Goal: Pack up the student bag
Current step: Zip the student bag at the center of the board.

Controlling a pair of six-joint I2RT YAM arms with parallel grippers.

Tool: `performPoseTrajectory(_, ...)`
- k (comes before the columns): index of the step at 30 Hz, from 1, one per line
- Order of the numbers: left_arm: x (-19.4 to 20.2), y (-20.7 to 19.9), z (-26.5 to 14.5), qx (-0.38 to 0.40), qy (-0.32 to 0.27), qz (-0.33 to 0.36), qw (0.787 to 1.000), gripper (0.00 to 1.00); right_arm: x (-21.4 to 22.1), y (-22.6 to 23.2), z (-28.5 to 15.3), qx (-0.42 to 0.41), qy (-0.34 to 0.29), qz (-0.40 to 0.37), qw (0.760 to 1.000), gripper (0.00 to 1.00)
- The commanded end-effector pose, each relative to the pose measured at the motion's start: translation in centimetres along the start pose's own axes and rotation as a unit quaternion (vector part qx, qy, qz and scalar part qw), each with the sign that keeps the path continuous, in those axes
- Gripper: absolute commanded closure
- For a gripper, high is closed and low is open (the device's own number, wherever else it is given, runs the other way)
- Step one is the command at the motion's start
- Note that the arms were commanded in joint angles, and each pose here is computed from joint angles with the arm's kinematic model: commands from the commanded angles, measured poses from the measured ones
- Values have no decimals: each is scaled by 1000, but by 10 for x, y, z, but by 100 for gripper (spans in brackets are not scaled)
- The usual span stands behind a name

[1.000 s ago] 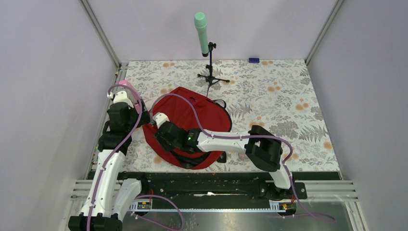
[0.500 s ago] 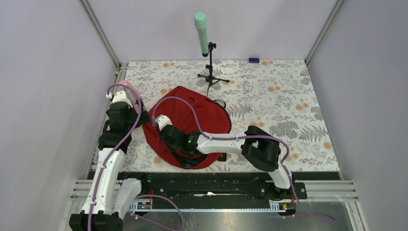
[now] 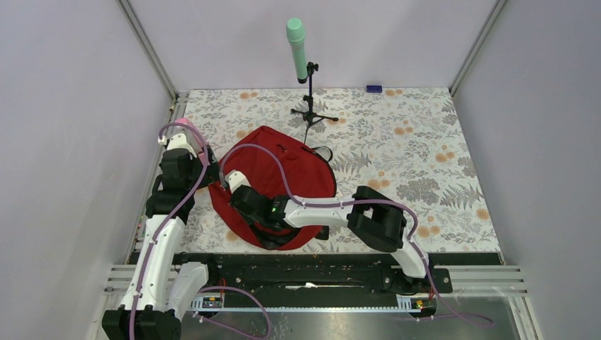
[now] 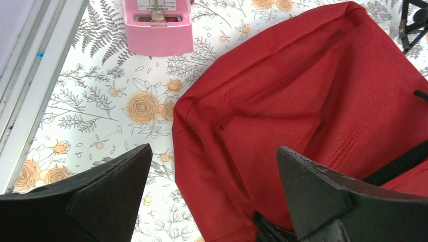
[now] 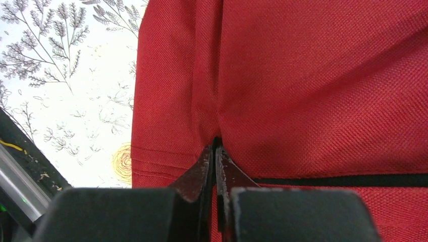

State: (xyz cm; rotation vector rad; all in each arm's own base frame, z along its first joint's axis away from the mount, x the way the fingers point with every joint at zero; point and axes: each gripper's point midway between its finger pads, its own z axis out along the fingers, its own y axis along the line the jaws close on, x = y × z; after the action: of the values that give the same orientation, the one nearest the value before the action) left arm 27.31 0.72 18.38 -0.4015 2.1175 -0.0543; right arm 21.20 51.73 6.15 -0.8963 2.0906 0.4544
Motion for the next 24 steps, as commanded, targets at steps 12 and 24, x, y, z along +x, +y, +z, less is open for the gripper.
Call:
performPoseTrajectory(12, 51, -30, 18, 81, 42, -136, 987, 7, -88, 15, -96, -106, -162, 98, 976, 100)
performPoseTrajectory(24, 107, -47, 37, 148, 86, -190, 967, 41, -96, 20, -109, -129, -172, 112, 970, 100)
